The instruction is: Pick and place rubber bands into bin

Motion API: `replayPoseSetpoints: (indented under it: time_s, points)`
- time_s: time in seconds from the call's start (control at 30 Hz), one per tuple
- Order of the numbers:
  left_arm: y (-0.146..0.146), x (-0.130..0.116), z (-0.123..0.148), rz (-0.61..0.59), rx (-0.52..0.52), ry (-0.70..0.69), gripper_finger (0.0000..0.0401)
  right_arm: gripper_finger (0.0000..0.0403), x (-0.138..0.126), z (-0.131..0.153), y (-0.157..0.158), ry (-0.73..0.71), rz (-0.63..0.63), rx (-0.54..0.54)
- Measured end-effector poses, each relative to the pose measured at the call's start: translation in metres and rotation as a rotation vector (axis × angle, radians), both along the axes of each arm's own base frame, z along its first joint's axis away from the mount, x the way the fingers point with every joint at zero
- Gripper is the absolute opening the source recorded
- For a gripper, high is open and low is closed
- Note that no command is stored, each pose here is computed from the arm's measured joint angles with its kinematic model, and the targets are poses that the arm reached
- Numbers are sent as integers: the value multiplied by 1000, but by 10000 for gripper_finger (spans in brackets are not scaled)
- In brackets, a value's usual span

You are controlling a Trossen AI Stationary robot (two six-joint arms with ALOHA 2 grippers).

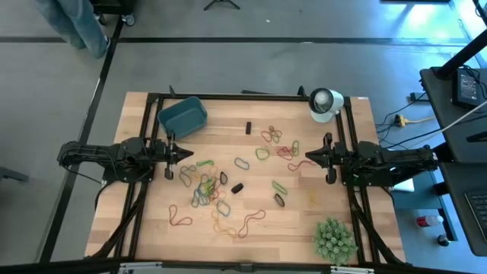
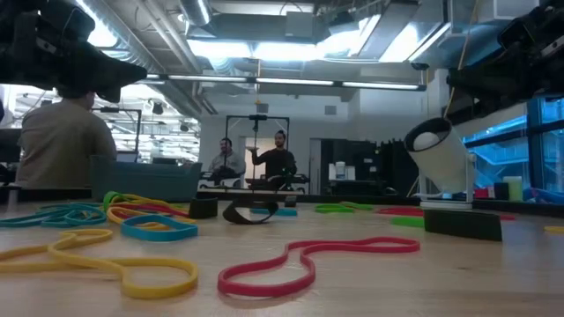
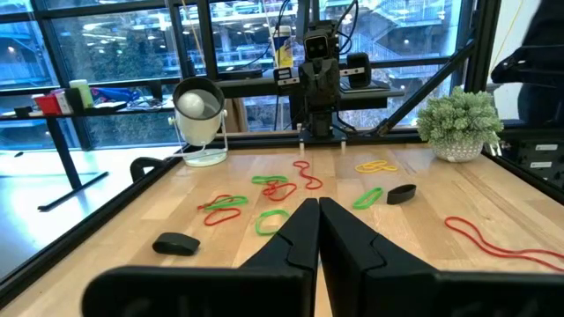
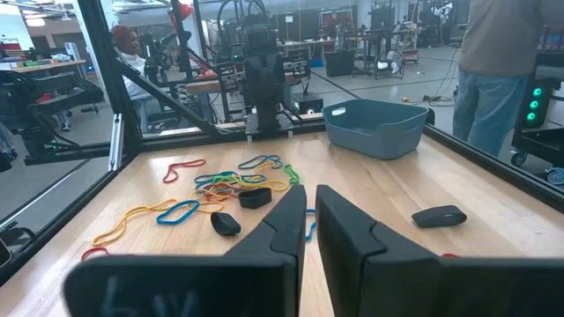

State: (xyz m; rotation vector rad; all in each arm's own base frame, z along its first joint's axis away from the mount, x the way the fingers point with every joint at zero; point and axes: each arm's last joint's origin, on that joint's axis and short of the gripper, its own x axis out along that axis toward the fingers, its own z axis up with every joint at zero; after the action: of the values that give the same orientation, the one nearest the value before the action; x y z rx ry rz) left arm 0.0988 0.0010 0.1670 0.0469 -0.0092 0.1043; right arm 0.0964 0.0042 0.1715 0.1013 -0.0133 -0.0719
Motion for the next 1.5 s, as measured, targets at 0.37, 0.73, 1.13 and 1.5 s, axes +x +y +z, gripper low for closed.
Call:
replayPoseSetpoints:
  time_s: [0.37, 0.73, 1.13, 1.5]
  points:
    - [0, 0, 0, 0, 0, 0, 7, 35, 0, 0, 0, 0, 0, 4]
    - [0, 0, 0, 0, 0, 0, 7, 35, 0, 0, 0, -5, 0, 29]
    - [0, 0, 0, 0, 0, 0, 6, 35, 0, 0, 0, -4, 0, 29]
    - [0, 0, 0, 0, 0, 0, 7, 3, 0, 5, 0, -54, 3, 33]
